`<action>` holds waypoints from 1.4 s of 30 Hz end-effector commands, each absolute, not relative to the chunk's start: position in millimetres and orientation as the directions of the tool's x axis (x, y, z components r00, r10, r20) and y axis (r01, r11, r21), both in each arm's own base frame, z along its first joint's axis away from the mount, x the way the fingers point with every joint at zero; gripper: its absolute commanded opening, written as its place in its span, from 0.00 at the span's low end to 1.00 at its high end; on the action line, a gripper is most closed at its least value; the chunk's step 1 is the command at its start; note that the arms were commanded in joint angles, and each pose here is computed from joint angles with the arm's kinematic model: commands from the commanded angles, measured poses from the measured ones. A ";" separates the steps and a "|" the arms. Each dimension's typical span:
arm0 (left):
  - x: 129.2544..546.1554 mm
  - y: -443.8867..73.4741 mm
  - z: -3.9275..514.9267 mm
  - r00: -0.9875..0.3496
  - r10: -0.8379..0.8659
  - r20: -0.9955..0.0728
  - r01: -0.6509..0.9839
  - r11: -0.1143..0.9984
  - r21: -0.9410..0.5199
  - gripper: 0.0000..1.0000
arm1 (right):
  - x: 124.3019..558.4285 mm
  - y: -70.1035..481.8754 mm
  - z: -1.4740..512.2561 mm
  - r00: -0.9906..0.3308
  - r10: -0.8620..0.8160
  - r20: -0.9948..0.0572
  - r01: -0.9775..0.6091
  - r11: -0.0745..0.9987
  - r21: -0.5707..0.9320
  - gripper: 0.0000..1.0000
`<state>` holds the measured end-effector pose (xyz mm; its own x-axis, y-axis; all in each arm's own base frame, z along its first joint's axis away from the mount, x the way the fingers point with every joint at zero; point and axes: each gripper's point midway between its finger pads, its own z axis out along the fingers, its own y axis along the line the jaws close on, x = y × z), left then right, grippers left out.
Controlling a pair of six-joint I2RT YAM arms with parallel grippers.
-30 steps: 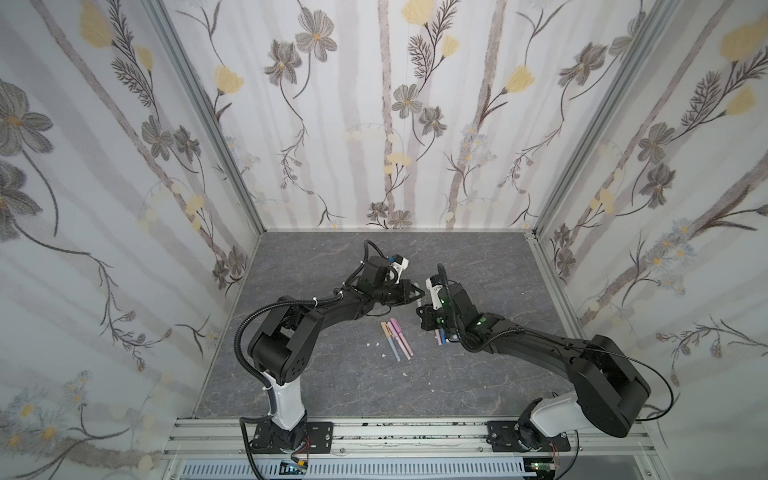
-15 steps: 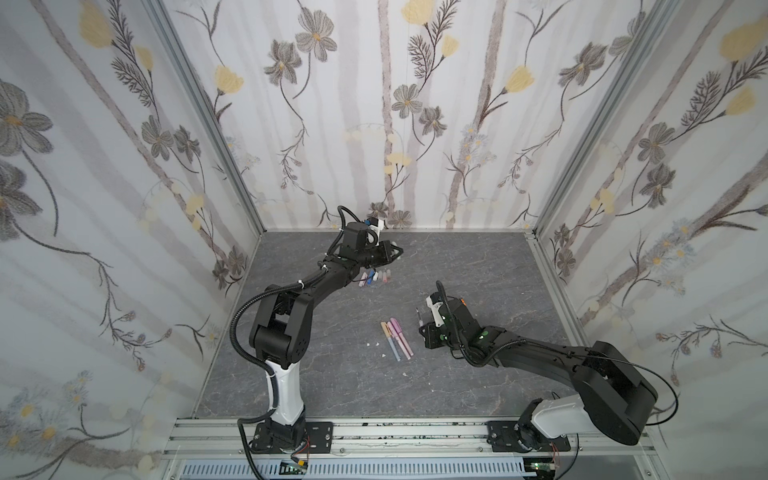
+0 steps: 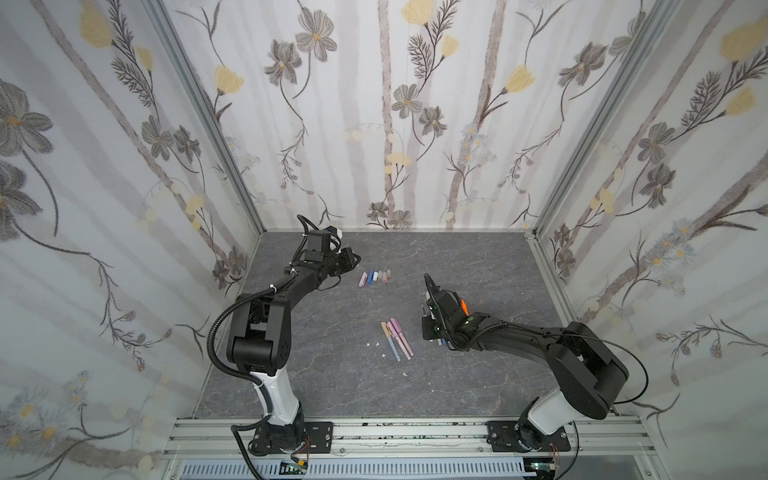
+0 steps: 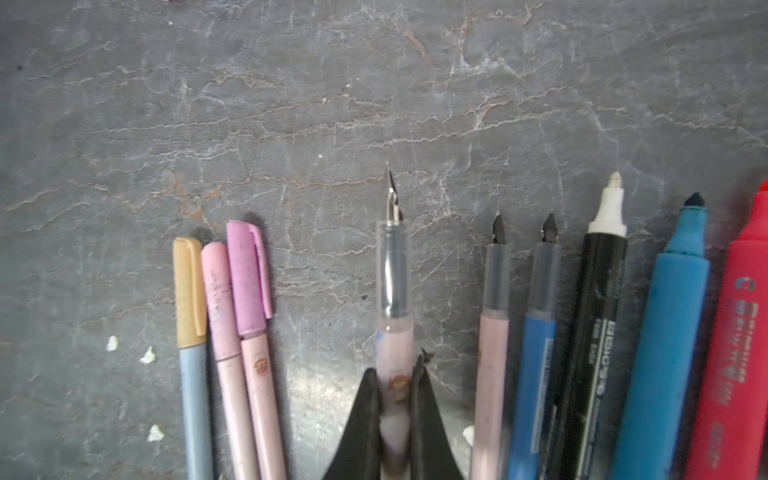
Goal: Open the pen caps
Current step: 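Drop the green cap at the cap row while the right lowers the pen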
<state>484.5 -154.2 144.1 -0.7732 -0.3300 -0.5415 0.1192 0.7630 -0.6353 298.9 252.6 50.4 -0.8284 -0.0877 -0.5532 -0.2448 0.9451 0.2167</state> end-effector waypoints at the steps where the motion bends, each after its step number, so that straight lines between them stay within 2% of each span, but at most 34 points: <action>1: 481.8 -145.0 139.0 -0.769 -0.318 -0.554 0.116 0.783 -0.611 0.00 | 302.2 240.2 38.4 -0.839 -0.125 -0.530 -0.225 0.966 0.129 0.00; 18: 481.0 -119.7 94.9 -0.795 -0.320 -0.515 0.039 0.821 -0.570 0.00 | 306.5 227.4 22.0 -0.852 -0.168 -0.495 -0.208 0.978 0.026 0.00; 27: 485.4 -125.1 77.3 -0.810 -0.323 -0.490 0.039 0.804 -0.594 0.00 | 304.9 227.3 24.4 -0.851 -0.167 -0.498 -0.210 0.977 0.033 0.10; 34: 488.7 -129.7 63.4 -0.821 -0.317 -0.475 0.048 0.791 -0.610 0.00 | 306.1 236.0 37.0 -0.834 -0.164 -0.527 -0.233 0.970 0.066 0.21; 42: 487.9 -134.1 40.0 -0.842 -0.307 -0.443 0.041 0.783 -0.621 0.03 | 308.0 239.8 49.2 -0.820 -0.155 -0.550 -0.240 0.967 0.084 0.23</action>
